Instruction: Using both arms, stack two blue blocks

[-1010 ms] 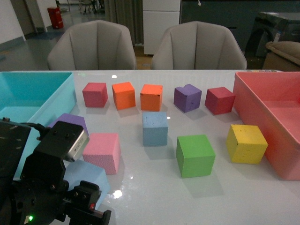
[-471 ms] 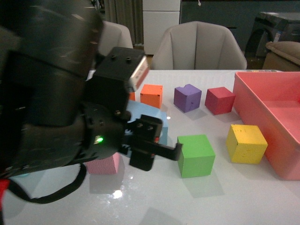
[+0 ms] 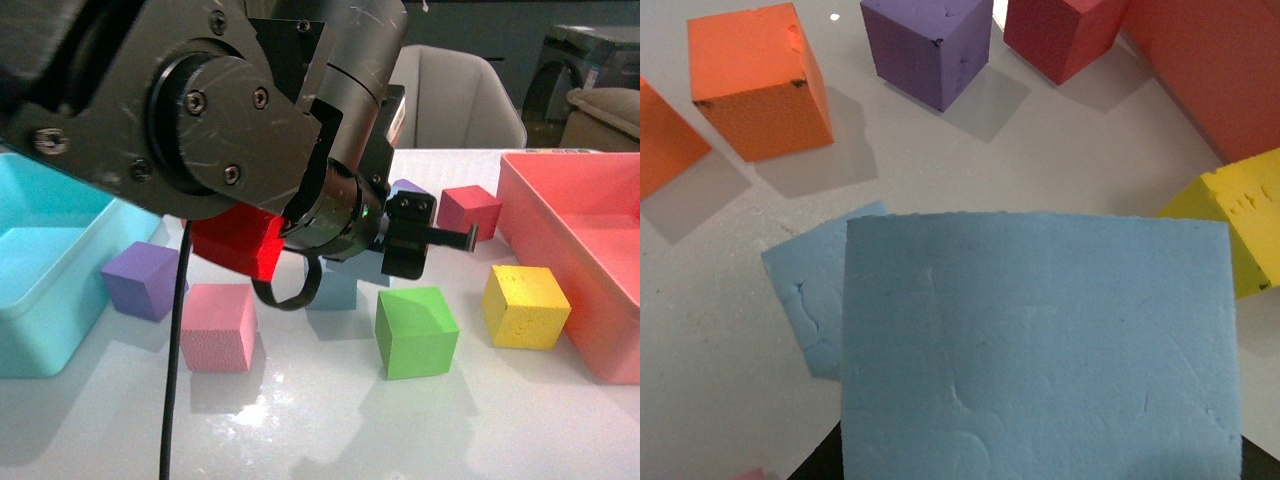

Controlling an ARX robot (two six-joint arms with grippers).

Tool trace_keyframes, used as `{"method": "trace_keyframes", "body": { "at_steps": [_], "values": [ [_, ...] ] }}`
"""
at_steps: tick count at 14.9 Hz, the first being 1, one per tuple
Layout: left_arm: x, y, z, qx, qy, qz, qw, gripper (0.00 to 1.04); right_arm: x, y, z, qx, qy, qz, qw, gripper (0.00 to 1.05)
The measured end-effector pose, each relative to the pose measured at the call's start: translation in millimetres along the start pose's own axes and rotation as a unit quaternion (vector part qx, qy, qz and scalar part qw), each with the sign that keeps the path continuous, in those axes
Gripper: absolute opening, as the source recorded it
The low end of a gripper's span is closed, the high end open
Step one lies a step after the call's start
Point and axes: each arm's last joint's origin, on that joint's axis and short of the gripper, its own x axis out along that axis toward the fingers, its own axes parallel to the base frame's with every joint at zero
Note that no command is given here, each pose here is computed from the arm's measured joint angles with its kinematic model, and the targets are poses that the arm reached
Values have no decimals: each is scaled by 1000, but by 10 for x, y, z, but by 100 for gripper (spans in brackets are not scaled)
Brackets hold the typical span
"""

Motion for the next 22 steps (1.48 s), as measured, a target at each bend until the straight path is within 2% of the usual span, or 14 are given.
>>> {"method": "trace_keyframes", "body": {
  "at_steps": [4,6,11,15,22],
  "values": [
    [220,100,130,15,23,-22,999,47,0,0,0,0,0,0,1000,98],
    [294,192,203,25,16,-23,999,47,0,0,0,0,0,0,1000,98],
    [495,519,172,23,44,1,999,47,0,0,0,0,0,0,1000,98],
    [529,474,134,19,51,-13,998,47,0,0,0,0,0,0,1000,98],
    [620,508,103,10,54,6,998,46,0,0,-2,0,0,0,1000,98]
  ]
}}
